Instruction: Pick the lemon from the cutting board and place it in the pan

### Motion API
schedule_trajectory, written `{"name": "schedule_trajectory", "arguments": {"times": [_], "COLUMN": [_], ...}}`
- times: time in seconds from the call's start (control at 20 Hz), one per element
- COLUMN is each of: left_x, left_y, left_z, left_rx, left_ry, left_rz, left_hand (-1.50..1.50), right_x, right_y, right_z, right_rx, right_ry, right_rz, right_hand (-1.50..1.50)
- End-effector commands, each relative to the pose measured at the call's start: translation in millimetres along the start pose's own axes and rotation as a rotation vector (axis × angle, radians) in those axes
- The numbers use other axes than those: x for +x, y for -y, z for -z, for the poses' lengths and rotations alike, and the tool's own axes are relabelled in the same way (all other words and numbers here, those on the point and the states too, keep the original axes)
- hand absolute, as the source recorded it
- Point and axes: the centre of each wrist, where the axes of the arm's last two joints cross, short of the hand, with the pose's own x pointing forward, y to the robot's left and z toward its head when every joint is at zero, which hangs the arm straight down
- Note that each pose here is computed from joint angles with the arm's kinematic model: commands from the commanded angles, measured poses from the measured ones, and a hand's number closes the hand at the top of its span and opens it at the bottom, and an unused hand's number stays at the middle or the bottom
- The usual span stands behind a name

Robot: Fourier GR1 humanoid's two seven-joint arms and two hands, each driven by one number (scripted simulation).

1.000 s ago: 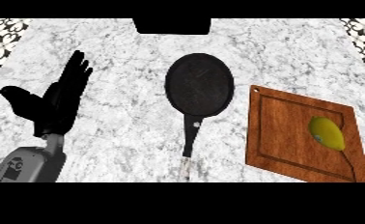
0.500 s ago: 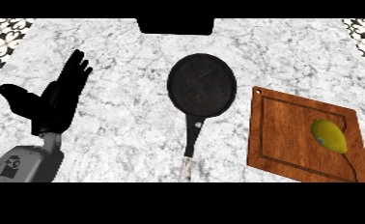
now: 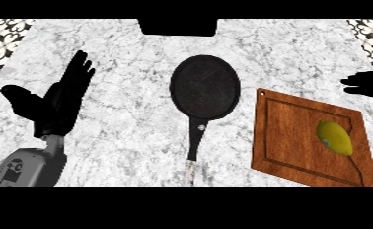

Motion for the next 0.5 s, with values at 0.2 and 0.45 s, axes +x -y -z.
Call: {"name": "schedule_trajectory", "arguments": {"times": [0.2, 0.45], "left_x": [-15, -5], "left_y": [1, -12], "left_z": [9, 4], "left_rx": [0.028, 0.053], "left_ry": [-0.004, -0.006], "left_rz": [0.002, 0.008], "left_hand": [0.00, 0.00], "right_x": [0, 16], "right_y": [-29, -4], "right_z": [12, 6], "right_rx": [0.172, 0.142], "right_ry": [0.099, 0.017], "right_rz": [-0.091, -0.259], "right_hand": [-1.50, -1.50]}}
